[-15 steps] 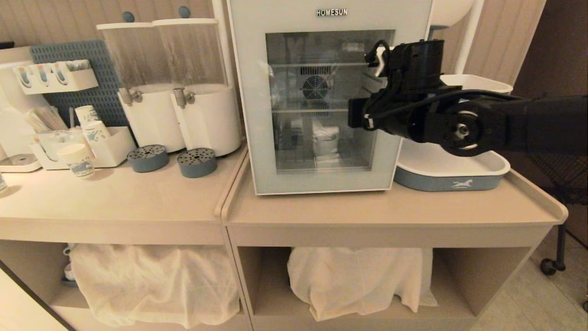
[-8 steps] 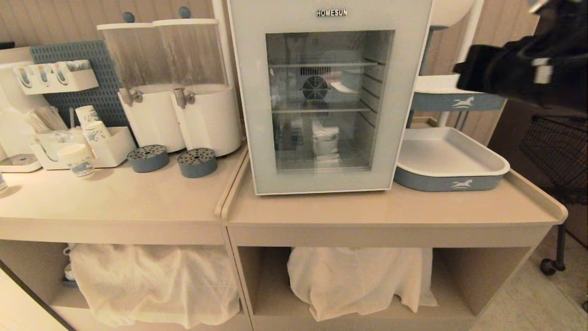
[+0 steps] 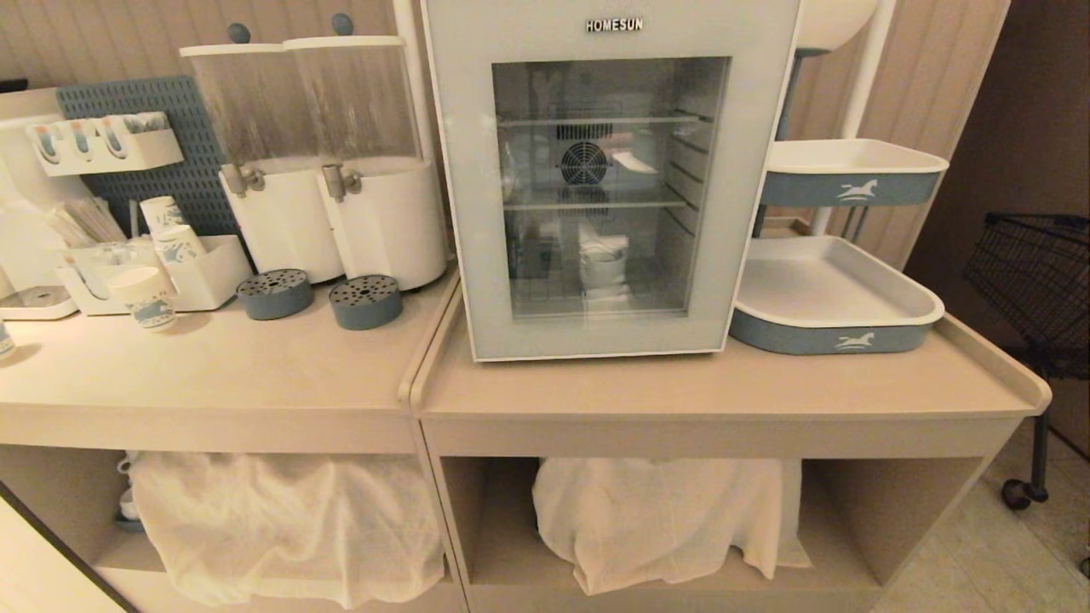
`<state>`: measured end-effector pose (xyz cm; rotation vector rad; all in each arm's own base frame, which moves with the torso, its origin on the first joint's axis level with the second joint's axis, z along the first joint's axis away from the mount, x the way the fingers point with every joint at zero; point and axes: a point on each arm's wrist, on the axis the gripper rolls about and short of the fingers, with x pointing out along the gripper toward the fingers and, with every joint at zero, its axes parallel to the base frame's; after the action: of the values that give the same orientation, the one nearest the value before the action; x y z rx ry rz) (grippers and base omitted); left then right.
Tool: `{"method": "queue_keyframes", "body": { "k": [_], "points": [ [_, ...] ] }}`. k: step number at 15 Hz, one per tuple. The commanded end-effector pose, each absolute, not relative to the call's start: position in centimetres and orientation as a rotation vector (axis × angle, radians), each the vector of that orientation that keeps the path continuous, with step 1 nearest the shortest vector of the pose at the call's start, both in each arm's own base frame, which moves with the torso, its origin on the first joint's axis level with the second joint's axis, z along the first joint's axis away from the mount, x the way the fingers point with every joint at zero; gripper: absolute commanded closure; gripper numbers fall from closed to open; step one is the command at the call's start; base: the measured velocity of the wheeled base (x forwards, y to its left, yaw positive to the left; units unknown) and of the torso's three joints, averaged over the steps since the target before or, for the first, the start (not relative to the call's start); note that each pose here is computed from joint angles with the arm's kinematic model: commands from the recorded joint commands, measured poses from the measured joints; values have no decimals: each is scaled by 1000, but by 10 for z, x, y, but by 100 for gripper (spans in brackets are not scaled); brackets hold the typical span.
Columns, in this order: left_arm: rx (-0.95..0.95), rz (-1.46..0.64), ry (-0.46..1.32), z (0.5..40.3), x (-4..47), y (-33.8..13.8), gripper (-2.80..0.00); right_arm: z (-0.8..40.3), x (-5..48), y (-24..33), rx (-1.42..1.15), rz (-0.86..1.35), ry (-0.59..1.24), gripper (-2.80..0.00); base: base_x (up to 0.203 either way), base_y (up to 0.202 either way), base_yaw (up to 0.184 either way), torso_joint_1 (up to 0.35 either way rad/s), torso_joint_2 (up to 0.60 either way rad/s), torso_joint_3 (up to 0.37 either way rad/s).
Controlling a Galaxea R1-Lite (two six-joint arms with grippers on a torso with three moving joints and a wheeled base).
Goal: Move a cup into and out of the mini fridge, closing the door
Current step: Open the freezer door
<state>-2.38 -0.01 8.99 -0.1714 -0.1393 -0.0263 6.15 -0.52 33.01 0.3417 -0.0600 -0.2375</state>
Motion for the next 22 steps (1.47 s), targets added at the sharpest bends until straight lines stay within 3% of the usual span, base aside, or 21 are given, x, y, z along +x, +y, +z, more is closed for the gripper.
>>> {"method": "queue_keyframes", "body": {
  "k": [1,4,7,10,14,19,22],
  "points": [
    [-173,-24,-105,79,-21,0,0,311,-13,-4,370,-215,-206,0,0,0,0,0,0,0],
    [-173,-23,-106,79,-21,0,0,267,-74,2,370,-110,-251,0,0,0,0,0,0,0],
    [-173,-24,-105,79,-21,0,0,246,-66,3,222,-97,-185,0,0,0,0,0,0,0],
    [-173,-25,-106,79,-21,0,0,240,-66,11,113,216,-97,0,0,0,0,0,0,0],
    [-173,-25,-106,79,-21,0,0,230,-68,5,163,372,2,0,0,0,0,0,0,0],
    [-173,-25,-106,79,-21,0,0,175,-76,5,163,305,-74,0,0,0,0,0,0,0],
    [-173,-23,-106,79,-21,0,0,134,-47,0,115,51,-147,0,0,0,0,0,0,0]
  ]
}}
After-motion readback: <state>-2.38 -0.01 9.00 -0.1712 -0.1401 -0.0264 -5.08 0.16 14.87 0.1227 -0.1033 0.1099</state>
